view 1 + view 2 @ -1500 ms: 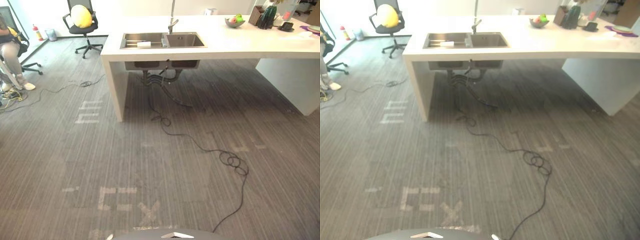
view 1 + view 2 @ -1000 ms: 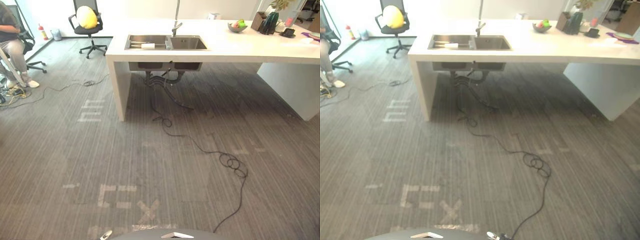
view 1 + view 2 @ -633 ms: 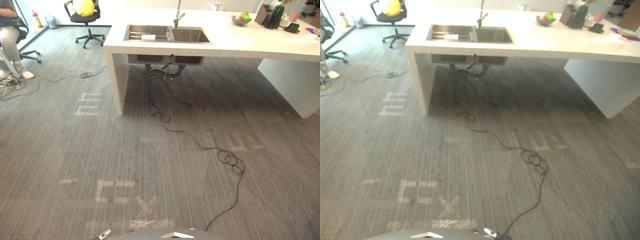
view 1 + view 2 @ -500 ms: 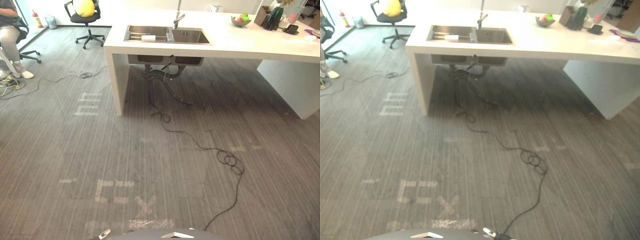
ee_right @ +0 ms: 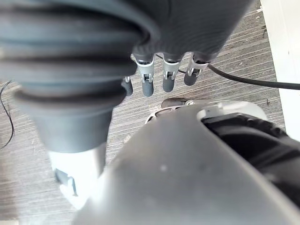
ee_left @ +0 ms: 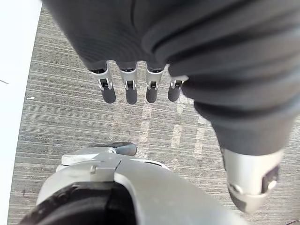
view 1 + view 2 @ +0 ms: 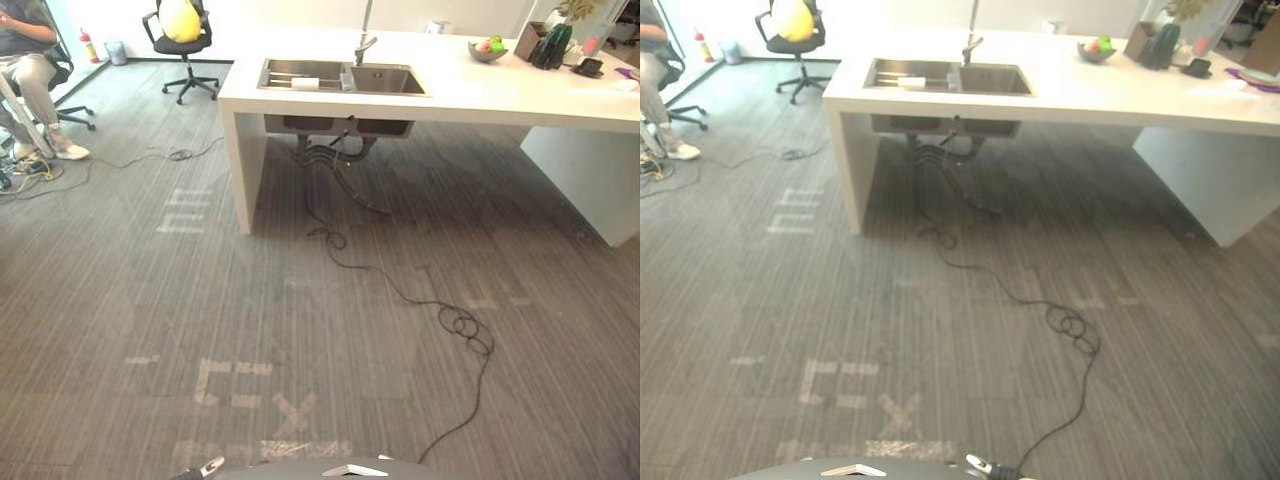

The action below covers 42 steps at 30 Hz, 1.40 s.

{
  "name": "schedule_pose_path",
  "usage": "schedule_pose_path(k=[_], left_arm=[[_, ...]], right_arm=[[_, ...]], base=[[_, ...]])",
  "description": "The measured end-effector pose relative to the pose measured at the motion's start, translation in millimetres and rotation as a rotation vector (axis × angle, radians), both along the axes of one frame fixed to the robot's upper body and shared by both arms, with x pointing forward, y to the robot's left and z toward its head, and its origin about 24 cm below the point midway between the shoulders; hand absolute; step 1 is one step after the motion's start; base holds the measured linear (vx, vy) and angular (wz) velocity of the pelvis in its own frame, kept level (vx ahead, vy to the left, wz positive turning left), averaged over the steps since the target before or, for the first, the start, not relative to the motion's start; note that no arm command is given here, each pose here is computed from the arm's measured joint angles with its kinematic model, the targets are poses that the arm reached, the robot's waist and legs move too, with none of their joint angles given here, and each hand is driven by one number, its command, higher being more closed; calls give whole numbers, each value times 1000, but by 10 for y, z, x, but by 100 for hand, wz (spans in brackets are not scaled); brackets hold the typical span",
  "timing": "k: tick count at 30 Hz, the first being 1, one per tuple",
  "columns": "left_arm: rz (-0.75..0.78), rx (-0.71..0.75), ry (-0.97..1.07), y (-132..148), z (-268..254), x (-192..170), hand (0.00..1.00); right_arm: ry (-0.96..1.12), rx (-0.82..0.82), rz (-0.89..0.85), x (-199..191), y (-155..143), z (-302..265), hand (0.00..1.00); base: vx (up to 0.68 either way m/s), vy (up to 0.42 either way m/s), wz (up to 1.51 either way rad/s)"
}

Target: Walk over to the sink, pick up the cup, carry it to the dishwasher, place the cup inside the dishwasher, then close the dishwasher door

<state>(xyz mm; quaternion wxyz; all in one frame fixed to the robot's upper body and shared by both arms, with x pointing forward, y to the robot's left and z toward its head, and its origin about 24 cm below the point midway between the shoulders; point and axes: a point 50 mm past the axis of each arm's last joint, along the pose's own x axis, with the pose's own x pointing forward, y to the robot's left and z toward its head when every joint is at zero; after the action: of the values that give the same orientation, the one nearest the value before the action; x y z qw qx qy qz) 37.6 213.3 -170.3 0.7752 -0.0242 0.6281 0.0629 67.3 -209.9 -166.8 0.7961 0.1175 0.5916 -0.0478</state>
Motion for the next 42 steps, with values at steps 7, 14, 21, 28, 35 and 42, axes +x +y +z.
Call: schedule_pose_path(k=[7, 14, 21, 28, 35, 42], left_arm=[[42, -10, -7, 12, 3, -49, 0], [206, -29, -20, 6, 2, -43, 0], [329, -32, -29, -114, -4, -105, 0], [449, -20, -107, -95, 21, -51, 0], [439, 53, -171, -29, 46, -15, 0], [356, 129, -267, 26, 92, 208, 0]], right_arm=[[-88, 41, -124, 52, 13, 30, 0], [-121, 90, -160, 35, 13, 52, 0], [-34, 128, -173, -302, -56, 33, 0], [-24, 97, -204, -214, -123, 34, 0], [-159, 131, -270, 275, 35, 96, 0], [-174, 173, -205, 389, 301, 81, 0]], base=[[6, 80, 10], [-17, -30, 20], [447, -292, 37], [347, -137, -7], [91, 130, -32], [316, 141, 8]])
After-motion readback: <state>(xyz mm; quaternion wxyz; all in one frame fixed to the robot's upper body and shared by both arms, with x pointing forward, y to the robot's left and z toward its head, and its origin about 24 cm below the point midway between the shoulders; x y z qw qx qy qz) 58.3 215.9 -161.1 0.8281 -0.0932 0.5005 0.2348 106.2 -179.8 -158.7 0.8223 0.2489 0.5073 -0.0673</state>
